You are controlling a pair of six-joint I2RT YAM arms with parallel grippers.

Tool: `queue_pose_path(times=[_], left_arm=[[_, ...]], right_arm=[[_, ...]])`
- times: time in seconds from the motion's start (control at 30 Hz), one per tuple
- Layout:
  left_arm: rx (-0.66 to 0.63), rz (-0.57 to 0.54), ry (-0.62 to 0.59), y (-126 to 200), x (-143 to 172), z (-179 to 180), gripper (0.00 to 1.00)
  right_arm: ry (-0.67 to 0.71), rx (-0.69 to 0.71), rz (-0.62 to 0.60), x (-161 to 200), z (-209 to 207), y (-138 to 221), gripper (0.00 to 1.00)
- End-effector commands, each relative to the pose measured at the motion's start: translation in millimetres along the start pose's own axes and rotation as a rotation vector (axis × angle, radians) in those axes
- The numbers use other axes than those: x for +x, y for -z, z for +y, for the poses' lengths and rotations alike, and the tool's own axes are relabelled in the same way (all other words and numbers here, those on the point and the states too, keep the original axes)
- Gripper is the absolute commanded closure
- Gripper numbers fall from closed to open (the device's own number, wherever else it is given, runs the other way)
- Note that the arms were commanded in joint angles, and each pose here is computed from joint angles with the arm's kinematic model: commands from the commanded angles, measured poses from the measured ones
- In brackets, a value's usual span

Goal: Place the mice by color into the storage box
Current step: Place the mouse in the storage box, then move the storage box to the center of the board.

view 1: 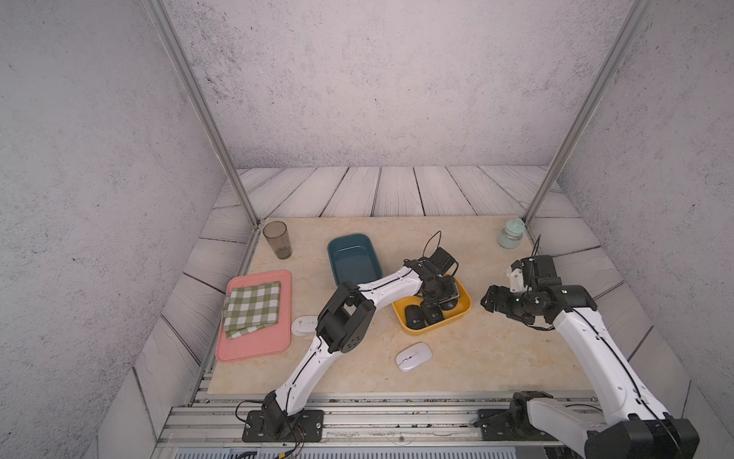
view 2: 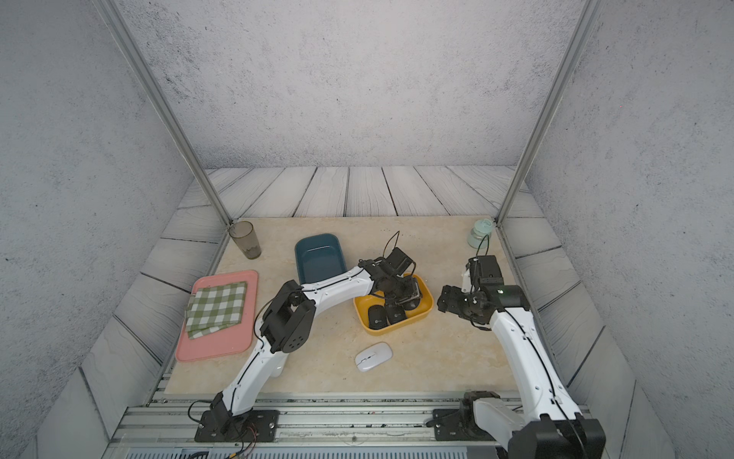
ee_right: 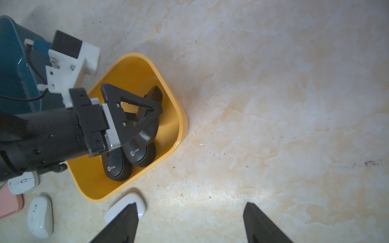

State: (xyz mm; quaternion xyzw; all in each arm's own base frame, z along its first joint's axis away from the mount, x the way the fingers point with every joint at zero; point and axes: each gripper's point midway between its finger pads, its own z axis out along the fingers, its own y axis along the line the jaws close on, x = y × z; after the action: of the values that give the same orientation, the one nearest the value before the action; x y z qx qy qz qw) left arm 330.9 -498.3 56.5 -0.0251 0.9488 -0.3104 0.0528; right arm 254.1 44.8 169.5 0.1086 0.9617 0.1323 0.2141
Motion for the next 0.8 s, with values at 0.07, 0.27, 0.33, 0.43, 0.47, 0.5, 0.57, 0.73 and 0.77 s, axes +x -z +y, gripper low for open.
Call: queue_pose_path(times=[0.07,0.27,0.33,0.43,0.47,0.5,0.57,0.73,0.77], left_arm=[[0.006,-0.022,-0.011,4.3,-2.7,-10.9,0.22],[0.018,-0.061,-0.042,29.9,-9.5,-25.1,0.2],[0.027,-0.081,-0.048,43.0,-12.0,-28.7,0.2],[0.043,-0.133,-0.069,73.4,-19.7,-33.9,0.2],[0.047,-0.154,-0.077,86.1,-23.4,-34.9,0.2],[0.05,-0.178,-0.096,101.5,-27.2,-34.8,0.2],[0.054,-0.241,-0.138,136.6,-33.2,-33.8,0.2],[0.019,-0.441,-0.347,242.8,-24.8,-15.4,0.2],[0.002,-0.467,-0.381,256.6,-19.2,-7.1,0.19]], right_arm=[[0.009,-0.034,-0.005,4.3,3.9,1.8,0.17],[0.007,-0.048,-0.016,2.4,6.9,4.7,0.16],[0.009,-0.053,-0.027,1.3,8.3,8.8,0.16],[0.016,-0.077,-0.044,0.1,13.0,14.5,0.16],[0.021,-0.091,-0.048,-0.3,15.4,15.7,0.16],[0.028,-0.108,-0.048,0.3,18.3,16.0,0.16],[0.047,-0.171,-0.033,2.7,29.0,15.2,0.17],[0.162,-0.311,0.002,9.0,75.9,11.4,0.27],[0.199,-0.308,0.015,11.5,85.4,7.5,0.28]])
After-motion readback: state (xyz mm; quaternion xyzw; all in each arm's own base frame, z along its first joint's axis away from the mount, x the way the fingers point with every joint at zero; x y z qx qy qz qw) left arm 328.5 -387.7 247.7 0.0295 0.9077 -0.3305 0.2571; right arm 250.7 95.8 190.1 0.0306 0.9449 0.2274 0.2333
